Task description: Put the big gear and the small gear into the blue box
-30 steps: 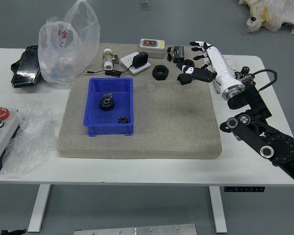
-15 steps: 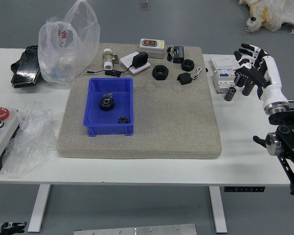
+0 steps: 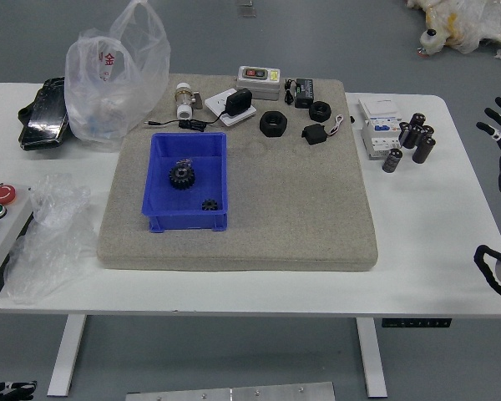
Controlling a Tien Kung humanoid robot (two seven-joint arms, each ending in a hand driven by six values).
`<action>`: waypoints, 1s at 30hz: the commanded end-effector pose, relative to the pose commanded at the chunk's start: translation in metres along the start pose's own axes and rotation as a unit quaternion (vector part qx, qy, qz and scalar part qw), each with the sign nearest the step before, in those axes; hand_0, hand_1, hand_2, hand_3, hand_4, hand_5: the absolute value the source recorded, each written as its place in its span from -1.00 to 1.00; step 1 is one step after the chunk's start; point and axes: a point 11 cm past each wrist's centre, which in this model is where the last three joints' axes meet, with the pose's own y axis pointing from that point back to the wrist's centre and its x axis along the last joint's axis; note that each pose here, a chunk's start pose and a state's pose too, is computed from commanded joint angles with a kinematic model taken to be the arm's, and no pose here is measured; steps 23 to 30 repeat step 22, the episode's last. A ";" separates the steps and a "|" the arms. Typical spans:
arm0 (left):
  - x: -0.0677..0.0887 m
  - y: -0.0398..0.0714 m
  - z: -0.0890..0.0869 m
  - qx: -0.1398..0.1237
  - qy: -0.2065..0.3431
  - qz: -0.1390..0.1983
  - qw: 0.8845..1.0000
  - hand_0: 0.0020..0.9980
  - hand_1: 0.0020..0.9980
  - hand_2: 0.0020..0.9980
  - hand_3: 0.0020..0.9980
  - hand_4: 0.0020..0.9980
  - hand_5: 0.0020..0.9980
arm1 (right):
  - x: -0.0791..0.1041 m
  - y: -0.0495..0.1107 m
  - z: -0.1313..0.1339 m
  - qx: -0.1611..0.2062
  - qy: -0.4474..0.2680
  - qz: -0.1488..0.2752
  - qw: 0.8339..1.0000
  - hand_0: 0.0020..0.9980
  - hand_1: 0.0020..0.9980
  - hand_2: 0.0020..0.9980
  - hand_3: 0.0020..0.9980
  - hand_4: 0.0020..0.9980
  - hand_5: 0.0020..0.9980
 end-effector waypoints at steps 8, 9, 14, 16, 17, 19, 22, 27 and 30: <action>0.004 0.001 -0.006 0.006 -0.004 0.007 1.000 0.25 -0.31 -0.16 0.23 0.31 -0.32 | -0.003 0.009 0.014 -0.018 -0.017 -0.003 1.000 -0.03 0.25 0.28 0.31 0.70 0.04; 0.004 0.001 -0.005 0.007 -0.005 0.007 1.000 0.25 -0.31 -0.16 0.23 0.31 -0.32 | -0.003 0.010 0.015 -0.020 -0.018 -0.003 1.000 -0.03 0.25 0.28 0.31 0.70 0.04; 0.004 0.000 -0.003 0.004 -0.008 0.007 1.000 0.20 -0.45 -0.18 0.20 0.27 -0.36 | -0.003 0.011 0.013 -0.017 -0.020 -0.004 1.000 -0.03 0.24 0.28 0.30 0.68 0.04; 0.003 0.001 -0.003 0.000 -0.009 0.008 1.000 0.20 -0.45 -0.18 0.20 0.27 -0.36 | -0.001 0.012 0.012 -0.014 -0.022 -0.002 1.000 -0.03 0.24 0.28 0.30 0.68 0.04; 0.003 0.001 -0.003 -0.001 -0.009 0.009 1.000 0.20 -0.45 -0.18 0.20 0.27 -0.36 | 0.000 0.012 0.012 -0.014 -0.023 -0.001 1.000 -0.03 0.24 0.28 0.30 0.68 0.04; 0.003 0.001 -0.004 -0.002 -0.011 0.009 1.000 0.18 -0.48 -0.24 0.20 0.27 -0.39 | 0.003 0.015 0.015 -0.017 -0.028 0.003 0.999 0.00 0.23 0.26 0.29 0.66 0.10; 0.003 0.001 -0.005 -0.004 -0.011 0.010 1.000 0.18 -0.48 -0.24 0.20 0.27 -0.39 | 0.006 0.017 0.016 -0.018 -0.031 0.007 0.999 0.00 0.23 0.26 0.29 0.66 0.10; 0.003 0.001 -0.005 -0.004 -0.011 0.010 1.000 0.18 -0.48 -0.24 0.20 0.27 -0.39 | 0.006 0.017 0.016 -0.018 -0.031 0.007 0.999 0.00 0.23 0.26 0.29 0.66 0.10; 0.003 0.001 -0.005 -0.004 -0.011 0.010 1.000 0.18 -0.48 -0.24 0.20 0.27 -0.39 | 0.006 0.017 0.016 -0.018 -0.031 0.007 0.999 0.00 0.23 0.26 0.29 0.66 0.10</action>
